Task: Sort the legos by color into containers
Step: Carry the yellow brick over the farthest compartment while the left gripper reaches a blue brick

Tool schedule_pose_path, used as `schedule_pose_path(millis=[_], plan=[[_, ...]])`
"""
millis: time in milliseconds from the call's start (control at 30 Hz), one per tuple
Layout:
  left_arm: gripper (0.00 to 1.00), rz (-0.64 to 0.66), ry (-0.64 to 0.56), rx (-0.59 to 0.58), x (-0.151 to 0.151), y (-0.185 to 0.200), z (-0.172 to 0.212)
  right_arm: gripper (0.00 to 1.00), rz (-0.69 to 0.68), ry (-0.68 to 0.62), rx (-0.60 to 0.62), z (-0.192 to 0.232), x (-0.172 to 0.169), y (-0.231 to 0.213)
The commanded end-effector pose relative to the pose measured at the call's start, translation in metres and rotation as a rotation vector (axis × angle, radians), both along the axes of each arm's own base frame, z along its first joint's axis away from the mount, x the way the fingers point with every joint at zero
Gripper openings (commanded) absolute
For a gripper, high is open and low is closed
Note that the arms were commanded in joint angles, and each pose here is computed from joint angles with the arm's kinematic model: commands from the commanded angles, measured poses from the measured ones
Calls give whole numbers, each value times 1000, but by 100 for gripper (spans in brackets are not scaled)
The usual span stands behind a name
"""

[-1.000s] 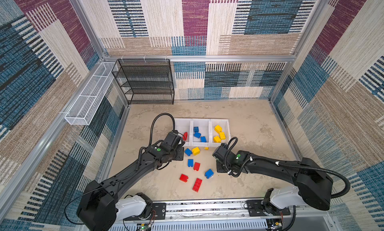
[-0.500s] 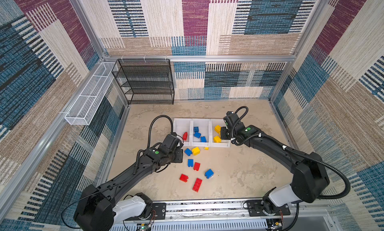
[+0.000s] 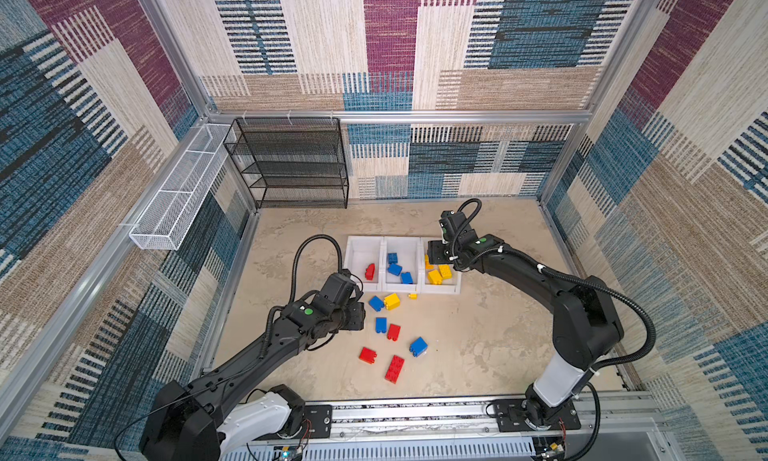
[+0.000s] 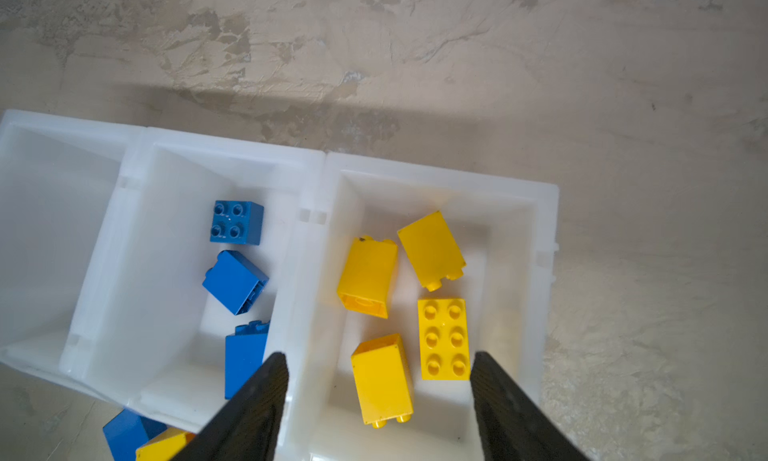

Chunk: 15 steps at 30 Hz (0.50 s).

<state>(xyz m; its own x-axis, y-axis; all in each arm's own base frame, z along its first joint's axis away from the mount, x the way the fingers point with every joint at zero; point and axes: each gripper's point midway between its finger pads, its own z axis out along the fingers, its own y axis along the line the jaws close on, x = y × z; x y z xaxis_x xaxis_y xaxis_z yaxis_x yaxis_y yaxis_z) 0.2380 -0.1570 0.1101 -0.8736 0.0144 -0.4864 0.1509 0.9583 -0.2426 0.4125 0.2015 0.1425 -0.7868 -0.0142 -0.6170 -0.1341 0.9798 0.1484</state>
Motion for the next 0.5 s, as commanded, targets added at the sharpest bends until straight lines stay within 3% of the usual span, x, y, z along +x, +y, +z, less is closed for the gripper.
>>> schedule_pose_path(millis=[0, 467], plan=[[61, 10, 14, -25, -1, -3, -1, 73, -6, -34, 22, 13, -2, -1], [62, -22, 46, -56, -1, -15, -8, 75, -42, -26, 62, 22, -53, -27]])
